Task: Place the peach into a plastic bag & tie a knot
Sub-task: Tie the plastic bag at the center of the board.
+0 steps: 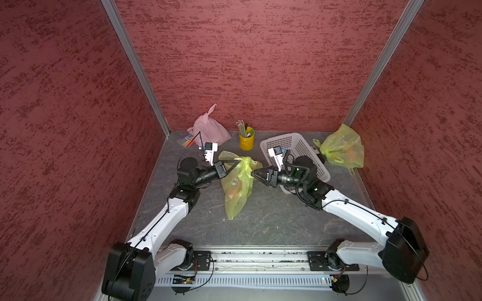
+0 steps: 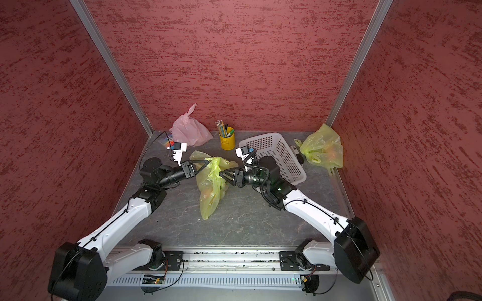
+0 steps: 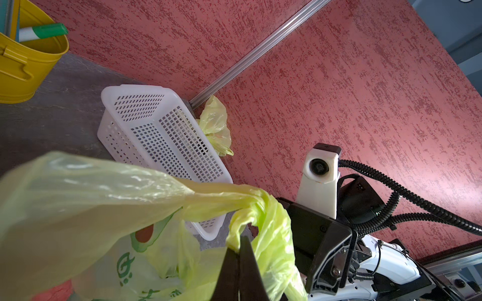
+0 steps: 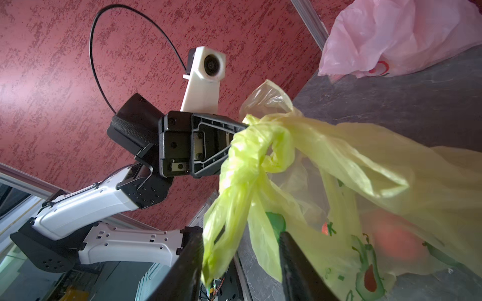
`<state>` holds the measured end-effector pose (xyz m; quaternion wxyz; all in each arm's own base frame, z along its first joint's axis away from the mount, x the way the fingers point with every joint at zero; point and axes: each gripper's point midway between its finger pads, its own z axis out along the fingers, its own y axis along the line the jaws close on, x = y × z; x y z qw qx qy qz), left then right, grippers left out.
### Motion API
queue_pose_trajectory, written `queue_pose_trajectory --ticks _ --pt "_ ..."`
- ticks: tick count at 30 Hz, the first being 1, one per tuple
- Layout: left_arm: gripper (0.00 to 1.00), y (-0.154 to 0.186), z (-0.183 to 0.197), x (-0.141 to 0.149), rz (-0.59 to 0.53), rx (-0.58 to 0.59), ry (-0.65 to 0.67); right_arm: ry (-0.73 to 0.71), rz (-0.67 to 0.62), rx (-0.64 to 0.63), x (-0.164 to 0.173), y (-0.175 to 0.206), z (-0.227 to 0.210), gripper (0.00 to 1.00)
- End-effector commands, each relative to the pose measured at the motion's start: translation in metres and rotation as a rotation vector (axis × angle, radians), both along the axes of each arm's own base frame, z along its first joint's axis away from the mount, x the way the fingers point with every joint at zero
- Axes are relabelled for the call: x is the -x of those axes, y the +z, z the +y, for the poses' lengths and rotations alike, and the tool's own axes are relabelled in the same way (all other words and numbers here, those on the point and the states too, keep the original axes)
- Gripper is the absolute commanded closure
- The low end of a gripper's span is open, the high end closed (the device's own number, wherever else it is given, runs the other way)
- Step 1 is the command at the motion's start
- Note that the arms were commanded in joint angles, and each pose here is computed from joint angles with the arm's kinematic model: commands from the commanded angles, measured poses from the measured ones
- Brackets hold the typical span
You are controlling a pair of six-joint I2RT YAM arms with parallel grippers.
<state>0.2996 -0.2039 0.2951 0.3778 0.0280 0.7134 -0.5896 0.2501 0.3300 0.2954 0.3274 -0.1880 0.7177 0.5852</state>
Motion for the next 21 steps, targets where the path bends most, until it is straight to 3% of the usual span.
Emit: queue_pose_trajectory --ticks 1,11,14,18,21 --pt "1.0 0.012 0.001 0.0 -0.04 -0.001 0.001 0.037 -0.049 -0.056 0.006 0.025 0.007 0.58" --pt "1.0 0.012 -0.002 0.002 -0.042 -0.002 -0.01 0.075 -0.045 -0.079 0.008 0.031 0.019 0.52" --pt "1.0 0.014 -0.002 0.003 -0.043 0.0 -0.012 0.071 -0.045 -0.072 0.006 0.028 0.021 0.63" --pt "1.0 0.019 0.001 0.0 -0.052 -0.027 0.011 0.06 -0.035 -0.049 0.004 0.021 0.02 0.96" --pt "1.0 0.022 0.016 -0.013 -0.052 -0.157 0.11 0.006 -0.036 -0.019 0.003 0.016 0.011 1.0"
